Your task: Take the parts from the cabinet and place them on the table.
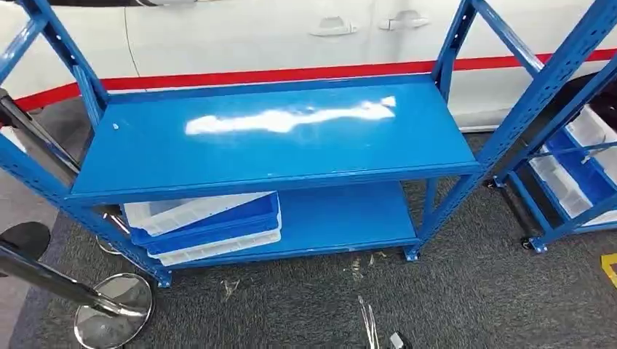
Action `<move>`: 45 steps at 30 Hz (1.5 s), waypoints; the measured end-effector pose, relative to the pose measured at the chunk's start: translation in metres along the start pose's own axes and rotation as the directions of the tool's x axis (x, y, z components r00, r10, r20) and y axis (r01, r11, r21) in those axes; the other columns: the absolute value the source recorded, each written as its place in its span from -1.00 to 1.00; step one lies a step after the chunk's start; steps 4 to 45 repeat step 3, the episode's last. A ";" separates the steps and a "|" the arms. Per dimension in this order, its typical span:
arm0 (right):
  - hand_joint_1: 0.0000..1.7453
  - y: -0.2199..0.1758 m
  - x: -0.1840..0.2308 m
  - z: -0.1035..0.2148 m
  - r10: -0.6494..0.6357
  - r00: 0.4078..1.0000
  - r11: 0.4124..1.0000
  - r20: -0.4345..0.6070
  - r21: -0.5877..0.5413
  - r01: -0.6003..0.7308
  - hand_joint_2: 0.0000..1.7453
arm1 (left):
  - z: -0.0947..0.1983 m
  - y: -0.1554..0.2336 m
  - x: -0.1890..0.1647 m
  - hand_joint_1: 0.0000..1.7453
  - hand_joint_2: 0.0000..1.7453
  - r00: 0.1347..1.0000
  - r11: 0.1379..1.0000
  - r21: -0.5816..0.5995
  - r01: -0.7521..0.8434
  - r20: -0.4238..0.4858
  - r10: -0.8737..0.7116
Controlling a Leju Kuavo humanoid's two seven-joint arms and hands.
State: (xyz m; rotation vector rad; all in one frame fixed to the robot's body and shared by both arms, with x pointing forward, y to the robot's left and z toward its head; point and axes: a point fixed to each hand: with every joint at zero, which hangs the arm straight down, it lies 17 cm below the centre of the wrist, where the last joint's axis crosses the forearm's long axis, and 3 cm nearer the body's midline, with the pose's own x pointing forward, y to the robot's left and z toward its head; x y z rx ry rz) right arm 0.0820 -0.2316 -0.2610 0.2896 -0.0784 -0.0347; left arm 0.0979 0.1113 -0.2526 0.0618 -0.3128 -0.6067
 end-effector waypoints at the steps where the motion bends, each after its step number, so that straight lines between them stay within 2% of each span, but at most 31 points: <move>1: -1.00 0.000 0.000 0.000 0.000 1.000 1.000 0.000 0.000 0.000 -1.00 | 0.000 0.000 -0.001 -1.00 -1.00 1.000 1.000 0.001 0.000 -0.007 0.000; 3: -1.00 0.007 -0.002 -0.002 -0.002 1.000 1.000 0.002 0.007 0.002 -1.00 | 0.000 0.002 -0.004 -1.00 -1.00 1.000 1.000 0.018 -0.001 -0.030 0.002; 45: -1.00 0.007 -0.002 -0.002 -0.002 1.000 1.000 0.002 0.007 0.002 -1.00 | 0.000 0.002 -0.004 -1.00 -1.00 1.000 1.000 0.018 -0.001 -0.030 0.002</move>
